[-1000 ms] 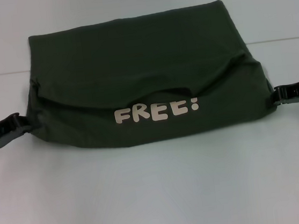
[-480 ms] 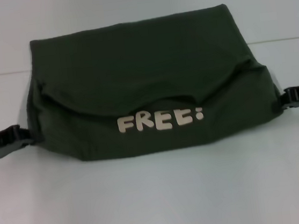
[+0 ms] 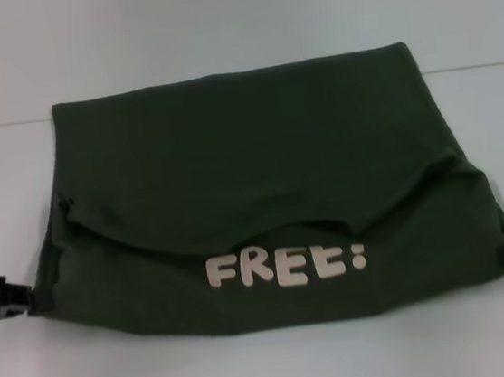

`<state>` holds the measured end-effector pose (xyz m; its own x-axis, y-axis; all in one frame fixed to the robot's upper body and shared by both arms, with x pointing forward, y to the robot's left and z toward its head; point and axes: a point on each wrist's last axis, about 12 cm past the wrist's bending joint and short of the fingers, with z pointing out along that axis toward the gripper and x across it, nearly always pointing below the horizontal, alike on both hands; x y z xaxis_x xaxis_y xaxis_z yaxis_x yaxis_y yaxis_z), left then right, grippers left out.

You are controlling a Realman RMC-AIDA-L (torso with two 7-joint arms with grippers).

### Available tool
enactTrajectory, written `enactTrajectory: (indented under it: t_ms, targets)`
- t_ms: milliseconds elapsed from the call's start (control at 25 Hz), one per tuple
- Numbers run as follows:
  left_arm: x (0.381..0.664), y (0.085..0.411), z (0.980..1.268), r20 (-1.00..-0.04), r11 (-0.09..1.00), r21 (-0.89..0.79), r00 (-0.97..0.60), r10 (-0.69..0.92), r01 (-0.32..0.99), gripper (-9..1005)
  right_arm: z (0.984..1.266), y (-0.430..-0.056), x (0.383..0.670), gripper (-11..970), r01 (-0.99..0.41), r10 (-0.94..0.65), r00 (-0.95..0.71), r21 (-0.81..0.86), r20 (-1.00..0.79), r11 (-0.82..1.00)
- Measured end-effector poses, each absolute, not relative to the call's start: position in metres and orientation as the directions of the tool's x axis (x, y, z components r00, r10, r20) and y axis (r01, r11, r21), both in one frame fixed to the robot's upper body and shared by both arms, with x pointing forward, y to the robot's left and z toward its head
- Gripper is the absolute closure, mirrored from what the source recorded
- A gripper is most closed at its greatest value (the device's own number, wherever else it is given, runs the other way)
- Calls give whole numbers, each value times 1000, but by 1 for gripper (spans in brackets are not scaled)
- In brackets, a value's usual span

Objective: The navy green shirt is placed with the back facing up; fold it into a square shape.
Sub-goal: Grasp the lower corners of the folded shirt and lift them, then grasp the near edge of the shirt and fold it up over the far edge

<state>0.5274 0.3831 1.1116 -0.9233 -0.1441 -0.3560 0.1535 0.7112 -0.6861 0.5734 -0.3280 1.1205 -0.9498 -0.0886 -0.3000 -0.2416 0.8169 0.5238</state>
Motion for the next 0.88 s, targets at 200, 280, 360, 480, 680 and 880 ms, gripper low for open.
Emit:
enactTrajectory:
  t_ms: [200, 280, 360, 480, 680, 880]
  targets:
    - [511, 386, 1110, -314, 698, -698, -944, -102, 157, 993, 1119, -334, 557, 922, -237, -99, -959, 556, -267, 797]
    - [503, 387, 1108, -291, 694, -702, -953, -78, 157, 993, 1117, -334, 551, 922, -248, -123, -961, 572, -249, 782]
    - [494, 389, 1105, -269, 693, -706, -961, -71, 147, 994, 1116, -334, 546, 922, -257, -144, -962, 584, -233, 770]
    - [484, 391, 1102, -253, 685, -715, -965, -65, 141, 994, 1114, -337, 537, 922, -262, -167, -963, 601, -210, 755]
    - [471, 396, 1105, -254, 668, -729, -965, -58, 151, 993, 1112, -343, 527, 923, -271, -180, -962, 623, -206, 734]
    - [477, 401, 1122, -340, 615, -756, -938, -75, 225, 993, 1126, -347, 529, 923, -319, -131, -940, 684, -314, 656]
